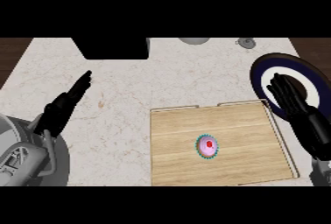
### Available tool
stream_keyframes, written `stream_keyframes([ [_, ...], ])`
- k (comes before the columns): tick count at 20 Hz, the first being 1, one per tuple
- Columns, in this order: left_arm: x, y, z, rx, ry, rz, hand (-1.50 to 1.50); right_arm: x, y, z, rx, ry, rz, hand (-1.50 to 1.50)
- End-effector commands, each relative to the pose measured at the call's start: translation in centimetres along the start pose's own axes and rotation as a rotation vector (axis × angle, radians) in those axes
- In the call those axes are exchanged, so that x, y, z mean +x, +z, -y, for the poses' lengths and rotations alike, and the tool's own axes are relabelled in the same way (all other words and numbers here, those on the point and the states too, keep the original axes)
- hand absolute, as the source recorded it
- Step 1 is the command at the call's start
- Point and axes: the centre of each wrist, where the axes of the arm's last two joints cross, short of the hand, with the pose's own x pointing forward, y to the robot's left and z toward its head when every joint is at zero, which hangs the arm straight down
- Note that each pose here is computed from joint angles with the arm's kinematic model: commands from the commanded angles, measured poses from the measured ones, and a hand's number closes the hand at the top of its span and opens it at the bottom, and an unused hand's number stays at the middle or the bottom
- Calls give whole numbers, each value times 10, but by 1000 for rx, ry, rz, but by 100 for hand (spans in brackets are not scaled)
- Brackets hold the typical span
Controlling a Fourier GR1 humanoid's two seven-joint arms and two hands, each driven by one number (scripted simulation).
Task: Pick the cupcake from the tray and place it in the plate
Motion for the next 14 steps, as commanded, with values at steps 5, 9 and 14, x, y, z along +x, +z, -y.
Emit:
stream_keyframes([
  [5,-26,18,2,194,147,-205,0,25,-29,-57,275,-256,-12,150],
  [9,-28,25,6,162,175,-347,0,99,-42,15,237,668,160,150],
  [14,-30,34,31,243,230,-338,0,-13,11,-47,-40,94,3,150],
])
